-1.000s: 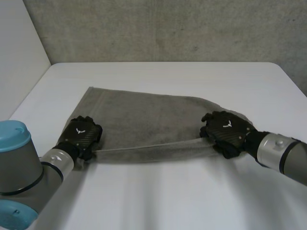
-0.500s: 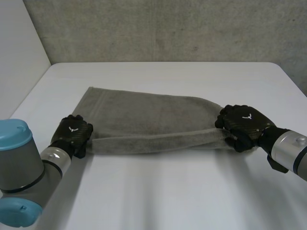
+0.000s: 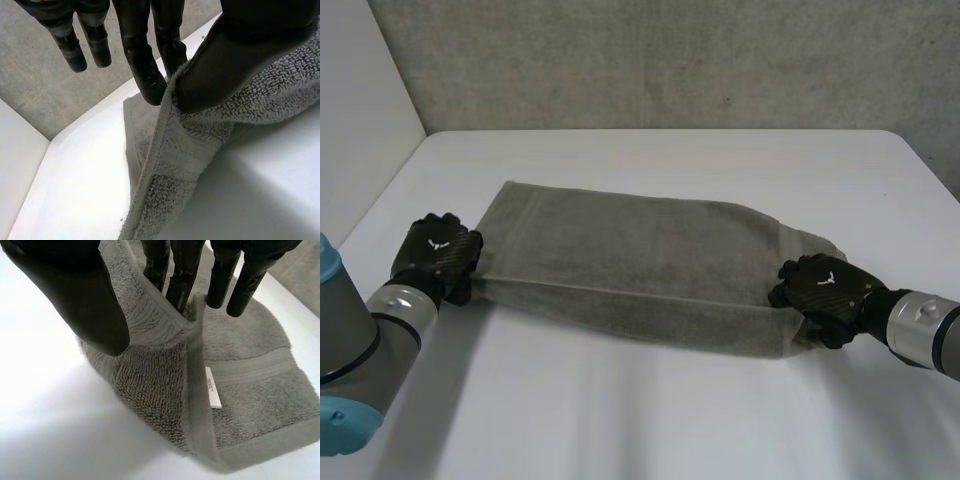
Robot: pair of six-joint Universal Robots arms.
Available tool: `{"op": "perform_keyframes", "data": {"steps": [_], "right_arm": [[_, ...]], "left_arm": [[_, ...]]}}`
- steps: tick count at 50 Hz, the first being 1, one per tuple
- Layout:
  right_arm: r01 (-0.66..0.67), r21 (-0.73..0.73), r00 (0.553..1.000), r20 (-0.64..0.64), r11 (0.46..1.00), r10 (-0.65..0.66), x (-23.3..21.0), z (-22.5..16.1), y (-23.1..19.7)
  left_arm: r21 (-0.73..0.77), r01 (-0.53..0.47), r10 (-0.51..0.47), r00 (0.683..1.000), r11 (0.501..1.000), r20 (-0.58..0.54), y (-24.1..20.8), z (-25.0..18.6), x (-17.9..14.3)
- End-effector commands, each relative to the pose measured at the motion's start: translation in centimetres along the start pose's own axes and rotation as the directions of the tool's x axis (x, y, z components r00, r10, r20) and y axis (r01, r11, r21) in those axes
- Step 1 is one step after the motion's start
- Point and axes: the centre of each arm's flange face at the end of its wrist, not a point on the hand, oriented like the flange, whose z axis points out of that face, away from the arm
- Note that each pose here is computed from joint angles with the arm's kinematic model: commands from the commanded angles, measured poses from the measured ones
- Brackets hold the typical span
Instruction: Fold the towel.
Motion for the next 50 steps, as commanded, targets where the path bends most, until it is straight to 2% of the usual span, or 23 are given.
{"op": "perform_keyframes", "data": {"steps": [1, 15, 24, 28, 32, 34, 35, 36, 37, 38, 39, 40, 41, 42, 43, 44, 45, 46, 47, 49, 50], "right_arm": [[0.008, 0.010, 1.000, 0.021, 1.000, -0.009, -0.1, 0.1, 0.1], [-0.003, 0.001, 0.999, 0.053, 1.000, 0.003, -0.9, 1.3, 1.2], [0.001, 0.001, 1.000, 0.024, 1.000, -0.001, -0.1, 1.5, 0.9], [0.053, 0.046, 0.998, -0.030, 0.998, -0.052, 1.7, 1.4, -1.1], [0.091, 0.100, 0.992, -0.101, 0.991, -0.081, 3.6, 2.3, -4.0], [0.143, 0.178, 0.969, -0.224, 0.974, -0.102, 6.4, 3.1, -8.4], [0.144, 0.179, 0.969, -0.225, 0.973, -0.102, 6.4, 3.1, -8.4], [0.188, 0.235, 0.945, -0.309, 0.954, -0.110, 8.2, 2.7, -11.2], [0.231, 0.296, 0.913, -0.395, 0.927, -0.101, 10.1, 1.8, -14.2], [0.231, 0.297, 0.913, -0.396, 0.927, -0.101, 10.1, 1.7, -14.2], [0.273, 0.363, 0.873, -0.482, 0.891, -0.071, 11.9, 0.3, -17.2], [0.315, 0.439, 0.830, -0.557, 0.842, -0.020, 13.4, -1.5, -20.1], [0.315, 0.440, 0.830, -0.558, 0.841, -0.019, 13.4, -1.5, -20.1], [0.346, 0.514, 0.798, -0.602, 0.785, 0.042, 14.3, -3.4, -22.4], [0.346, 0.514, 0.797, -0.602, 0.785, 0.043, 14.3, -3.4, -22.4], [0.365, 0.576, 0.781, -0.617, 0.732, 0.097, 14.7, -5.1, -24.0], [0.380, 0.621, 0.770, -0.623, 0.685, 0.137, 14.8, -6.4, -25.1], [0.381, 0.621, 0.770, -0.623, 0.685, 0.138, 14.8, -6.4, -25.1], [0.379, 0.643, 0.769, -0.619, 0.666, 0.161, 14.9, -7.0, -25.3], [0.364, 0.647, 0.778, -0.607, 0.670, 0.164, 14.6, -7.0, -24.9], [0.338, 0.638, 0.791, -0.591, 0.692, 0.159, 14.1, -6.6, -24.0]], "left_arm": [[-0.002, 0.000, 0.000, 1.000, 1.000, -0.005, 0.1, -0.1, 0.2], [-0.009, 0.000, 0.000, 1.000, 1.000, -0.020, 0.2, -0.4, 0.6], [-0.004, -0.012, 0.012, 0.999, 1.000, -0.038, 0.0, -0.6, 1.1], [0.038, -0.017, 0.018, 0.999, 0.999, -0.030, -1.1, 0.2, 0.6], [0.148, -0.022, 0.026, 0.999, 0.989, -0.024, -4.5, 3.4, -0.3], [0.188, -0.027, 0.031, 0.999, 0.982, -0.018, -6.2, 4.6, -0.6], [0.244, -0.032, 0.034, 0.999, 0.969, -0.006, -8.6, 5.6, -1.0], [0.245, -0.032, 0.034, 0.999, 0.969, -0.006, -8.6, 5.6, -1.0], [0.306, -0.037, 0.034, 0.999, 0.951, 0.014, -11.4, 6.4, -1.7], [0.372, -0.044, 0.030, 0.999, 0.927, 0.044, -14.3, 6.6, -2.6], [0.373, -0.044, 0.030, 0.999, 0.927, 0.044, -14.4, 6.6, -2.6], [0.445, -0.052, 0.022, 0.997, 0.894, 0.071, -17.4, 6.3, -3.5], [0.525, -0.057, 0.003, 0.995, 0.849, 0.104, -20.5, 5.5, -4.5], [0.526, -0.057, 0.002, 0.994, 0.849, 0.105, -20.6, 5.5, -4.5], [0.601, -0.059, -0.021, 0.992, 0.797, 0.126, -23.6, 4.1, -5.3], [0.653, -0.052, -0.050, 0.989, 0.756, 0.137, -25.7, 2.6, -6.1], [0.653, -0.052, -0.050, 0.989, 0.755, 0.137, -25.7, 2.6, -6.1], [0.692, -0.041, -0.078, 0.987, 0.720, 0.140, -27.1, 1.4, -6.9], [0.693, -0.041, -0.078, 0.987, 0.720, 0.140, -27.1, 1.4, -6.9], [0.749, -0.023, -0.113, 0.985, 0.662, 0.130, -28.6, -0.2, -7.6], [0.749, -0.023, -0.113, 0.985, 0.662, 0.130, -28.6, -0.2, -7.6]]}}
